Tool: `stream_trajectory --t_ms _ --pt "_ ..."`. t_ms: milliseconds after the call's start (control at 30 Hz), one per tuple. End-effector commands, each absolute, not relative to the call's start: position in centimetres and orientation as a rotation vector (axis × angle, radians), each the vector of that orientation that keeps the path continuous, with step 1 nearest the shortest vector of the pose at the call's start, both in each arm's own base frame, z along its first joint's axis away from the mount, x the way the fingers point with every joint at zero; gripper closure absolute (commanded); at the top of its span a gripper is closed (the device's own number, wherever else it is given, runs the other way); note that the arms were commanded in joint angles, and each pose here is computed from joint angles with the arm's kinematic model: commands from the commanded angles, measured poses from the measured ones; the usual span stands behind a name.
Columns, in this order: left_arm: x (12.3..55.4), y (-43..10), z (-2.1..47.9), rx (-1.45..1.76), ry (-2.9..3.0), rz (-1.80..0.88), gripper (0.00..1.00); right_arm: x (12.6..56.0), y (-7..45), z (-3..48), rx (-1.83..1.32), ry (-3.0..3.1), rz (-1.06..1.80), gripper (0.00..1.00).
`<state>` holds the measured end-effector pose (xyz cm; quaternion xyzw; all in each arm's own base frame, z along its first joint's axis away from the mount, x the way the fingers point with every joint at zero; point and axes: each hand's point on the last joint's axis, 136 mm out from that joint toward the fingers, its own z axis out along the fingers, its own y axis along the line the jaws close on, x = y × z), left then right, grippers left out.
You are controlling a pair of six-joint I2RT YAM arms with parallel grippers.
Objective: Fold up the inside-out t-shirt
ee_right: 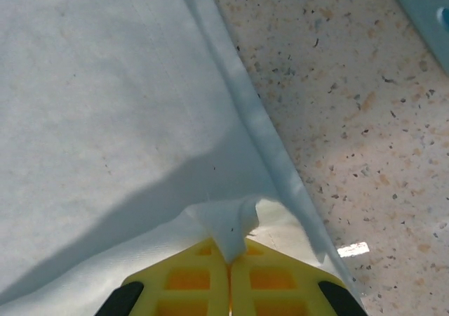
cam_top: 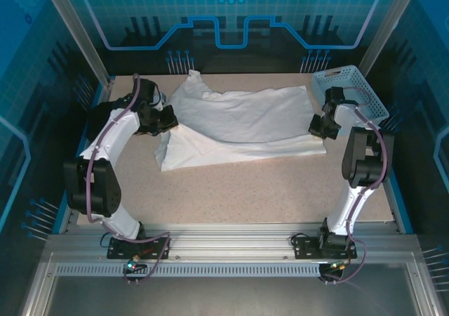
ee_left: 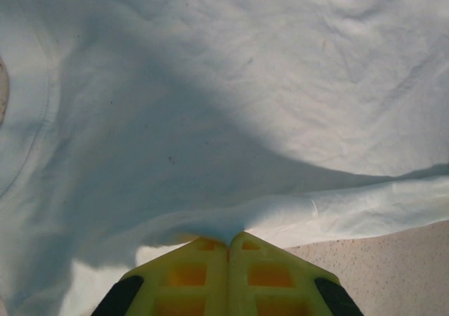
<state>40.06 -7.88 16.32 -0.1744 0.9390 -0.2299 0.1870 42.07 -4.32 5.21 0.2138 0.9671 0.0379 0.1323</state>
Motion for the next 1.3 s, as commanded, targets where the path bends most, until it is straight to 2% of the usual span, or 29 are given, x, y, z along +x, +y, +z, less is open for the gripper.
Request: stream_trajectory --t_ms 0,267,367,400,433,500,533,633,700,767,900,1033,1267 --pt "41.8 -7.1 17.2 -0.491 2.616 -0.635 1.0 43.2 -4.1 5.3 0.584 2.81 0.086 0.92" --pt "45.6 -5.7 16.0 -0.546 2.621 -0.595 1.0 45.3 -3.9 5.3 0.562 2.801 0.066 0.91" --pt "47.1 -4.7 14.7 -0.584 2.623 -0.544 1.0 47.2 -3.4 5.5 0.546 2.771 0.068 0.84" --pt "47.7 -4.3 14.1 -0.603 2.624 -0.527 0.98 48.2 -3.2 5.7 0.528 2.752 0.069 0.82" --pt "48.4 -4.0 13.7 -0.624 2.624 -0.513 0.88 49.3 -3.0 5.9 0.51 2.737 0.072 0.78" --pt "49.6 -3.6 12.9 -0.654 2.619 -0.504 0.81 50.9 -2.8 6.0 0.486 2.728 0.07 0.7" --pt "50.3 -3.5 12.9 -0.663 2.611 -0.501 0.71 51.4 -2.6 6.3 0.469 2.729 0.067 0.66" --pt "50.6 -3.2 13.7 -0.666 2.595 -0.489 0.59 51.0 -2.3 7.4 0.423 2.728 0.038 0.63" --pt "49.9 -3.0 14.7 -0.672 2.552 -0.48 0.5 49.4 -1.9 8.0 0.405 2.728 0.042 0.62" --pt "48.4 -3.3 15.5 -0.683 2.5 -0.502 0.47 47.5 -1.5 8.3 0.401 2.729 0.059 0.61" --pt "43.7 -7.0 13.9 -0.658 2.455 -0.633 0.38 43.6 0.2 8.2 0.368 2.756 0.115 0.58" --pt "40.5 -10.6 10.6 -0.628 2.491 -0.735 0.36 41.8 1.7 6.0 0.306 2.852 0.125 0.57" --pt "38.5 -10.5 4.2 -0.626 2.65 -0.667 0.37 39.3 -0.6 2.1 0.255 3.025 -0.108 0.57"
